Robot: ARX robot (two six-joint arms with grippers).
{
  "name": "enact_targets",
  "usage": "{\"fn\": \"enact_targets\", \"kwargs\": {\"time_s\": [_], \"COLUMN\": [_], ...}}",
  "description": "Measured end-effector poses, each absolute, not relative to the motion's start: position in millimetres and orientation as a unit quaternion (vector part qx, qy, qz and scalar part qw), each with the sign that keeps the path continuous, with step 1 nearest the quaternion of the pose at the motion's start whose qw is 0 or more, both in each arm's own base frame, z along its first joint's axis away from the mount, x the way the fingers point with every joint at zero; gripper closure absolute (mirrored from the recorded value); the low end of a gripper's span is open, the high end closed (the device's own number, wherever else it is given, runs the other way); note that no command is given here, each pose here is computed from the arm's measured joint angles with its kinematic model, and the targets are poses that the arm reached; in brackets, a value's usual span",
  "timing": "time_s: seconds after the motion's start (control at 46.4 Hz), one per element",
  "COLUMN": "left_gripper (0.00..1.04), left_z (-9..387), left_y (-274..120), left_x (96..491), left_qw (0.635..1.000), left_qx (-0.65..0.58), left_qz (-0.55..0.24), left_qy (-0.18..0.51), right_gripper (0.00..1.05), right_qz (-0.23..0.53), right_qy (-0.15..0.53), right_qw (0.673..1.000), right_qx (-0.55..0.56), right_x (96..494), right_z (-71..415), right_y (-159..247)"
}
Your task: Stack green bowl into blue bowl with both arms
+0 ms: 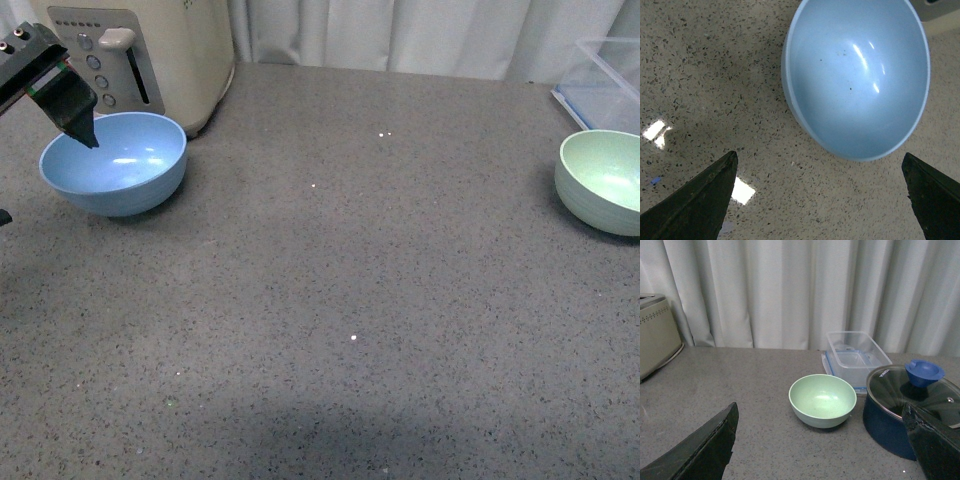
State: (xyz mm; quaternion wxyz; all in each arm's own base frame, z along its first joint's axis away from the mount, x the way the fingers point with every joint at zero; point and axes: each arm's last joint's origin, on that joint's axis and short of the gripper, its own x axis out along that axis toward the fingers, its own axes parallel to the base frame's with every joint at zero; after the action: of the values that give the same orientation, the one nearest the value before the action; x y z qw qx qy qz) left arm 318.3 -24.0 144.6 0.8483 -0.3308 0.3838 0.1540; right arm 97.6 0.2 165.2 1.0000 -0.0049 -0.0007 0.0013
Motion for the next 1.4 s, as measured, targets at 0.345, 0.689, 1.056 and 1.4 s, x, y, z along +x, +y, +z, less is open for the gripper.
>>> {"fn": "enact_targets", "kwargs": {"time_s": [0.345,0.689,1.056,1.4], "left_gripper": [0.06,0.12,0.76,1.01], "left_z": [131.3,117.4,113.8,119.1], "left_y": [-29.7,-38.0,-37.9,-54.7], "left_x": [347.7,357.5,364.5,358.6], "left_qw": [0.823,0.815,0.812,0.824], "left_qx": [-0.355,-0.341,-0.340,-0.280], "left_qz": [0.189,0.207,0.214,0.186], "left_qy": [0.402,0.421,0.424,0.457], "right_gripper": [0.09,0.09,0.09,0.09], "right_qz": [0.001,0.001,0.001,0.001], "right_qy": [-0.001,-0.001,-0.001,-0.001], "right_qw": [1.000,1.000,1.000,1.000], "right_qx": [-0.005,-0.005,-0.005,-0.005], "right_x": [97.6,97.6,97.6,97.6], "right_z": [165.2,165.2,165.2,165.2], "right_y": [0.2,0.2,0.2,0.2]}}
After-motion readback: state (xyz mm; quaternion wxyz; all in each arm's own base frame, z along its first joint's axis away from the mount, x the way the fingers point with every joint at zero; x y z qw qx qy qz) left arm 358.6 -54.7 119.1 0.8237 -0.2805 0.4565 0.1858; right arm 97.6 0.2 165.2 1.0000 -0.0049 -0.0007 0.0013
